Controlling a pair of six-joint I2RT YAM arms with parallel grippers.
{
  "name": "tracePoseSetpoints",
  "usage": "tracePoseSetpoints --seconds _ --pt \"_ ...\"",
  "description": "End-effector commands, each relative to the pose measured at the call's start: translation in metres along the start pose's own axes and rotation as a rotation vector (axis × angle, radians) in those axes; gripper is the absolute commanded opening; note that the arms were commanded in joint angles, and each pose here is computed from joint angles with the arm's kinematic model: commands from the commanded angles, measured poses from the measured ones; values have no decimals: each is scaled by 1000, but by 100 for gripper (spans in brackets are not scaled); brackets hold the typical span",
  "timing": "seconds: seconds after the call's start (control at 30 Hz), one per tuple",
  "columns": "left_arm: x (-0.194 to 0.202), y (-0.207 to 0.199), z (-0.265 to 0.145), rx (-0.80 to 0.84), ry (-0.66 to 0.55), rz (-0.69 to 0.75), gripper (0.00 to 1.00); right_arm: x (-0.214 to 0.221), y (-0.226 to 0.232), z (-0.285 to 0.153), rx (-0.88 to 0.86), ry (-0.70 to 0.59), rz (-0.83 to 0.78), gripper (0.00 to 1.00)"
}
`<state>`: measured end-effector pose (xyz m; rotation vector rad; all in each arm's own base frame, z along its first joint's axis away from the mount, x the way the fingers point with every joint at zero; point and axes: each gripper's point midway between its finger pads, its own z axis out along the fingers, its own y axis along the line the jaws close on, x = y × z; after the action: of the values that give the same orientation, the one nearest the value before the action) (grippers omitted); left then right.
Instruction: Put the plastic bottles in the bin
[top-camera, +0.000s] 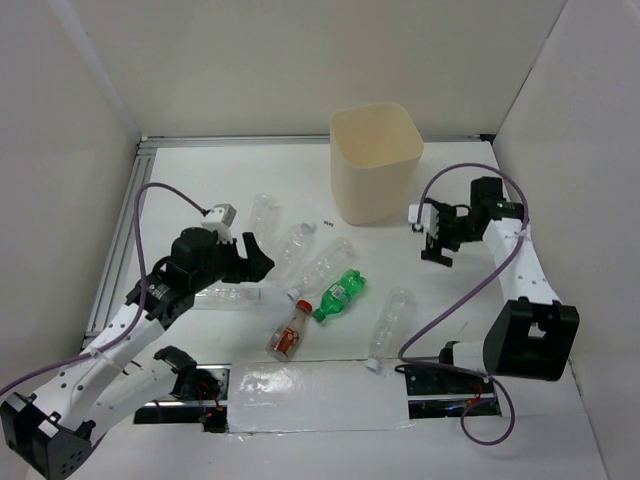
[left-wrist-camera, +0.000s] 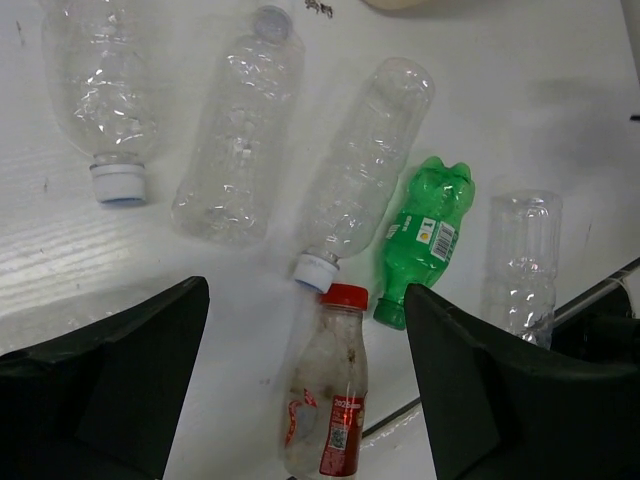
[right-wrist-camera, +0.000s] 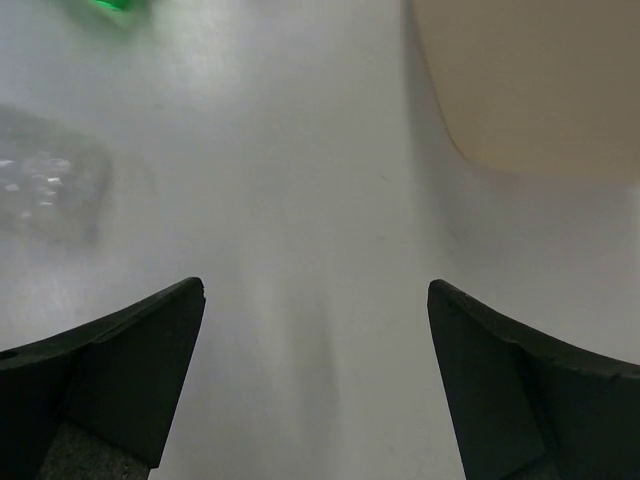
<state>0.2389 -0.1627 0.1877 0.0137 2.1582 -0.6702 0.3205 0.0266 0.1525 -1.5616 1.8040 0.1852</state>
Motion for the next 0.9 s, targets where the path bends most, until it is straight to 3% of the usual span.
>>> tracePoseSetpoints --seconds 0.0,0.13,0.17,0.2,0.3,0.6,0.87 --pt "3 -5 -9 -17 -7 -20 92 -53 65 1 -189 -275 -512 98" --pt "10 -7 -7 -19 4 -28 92 -75 86 4 -316 -334 -688 79" --pt "14 -8 -8 -16 17 -23 92 -79 92 4 -324 -339 -734 79" --pt "14 -10 -8 -18 16 -27 92 -86 99 4 -335 -341 -861 86" --pt "16 -12 -8 -19 14 -24 92 -81 131 15 -441 -345 -987 91" --pt "32 -13 -17 -28 39 -32 92 -51 217 26 -704 -344 -1110 93" --pt "34 -12 -21 -26 35 -51 92 -25 226 68 -569 -295 -1135 96"
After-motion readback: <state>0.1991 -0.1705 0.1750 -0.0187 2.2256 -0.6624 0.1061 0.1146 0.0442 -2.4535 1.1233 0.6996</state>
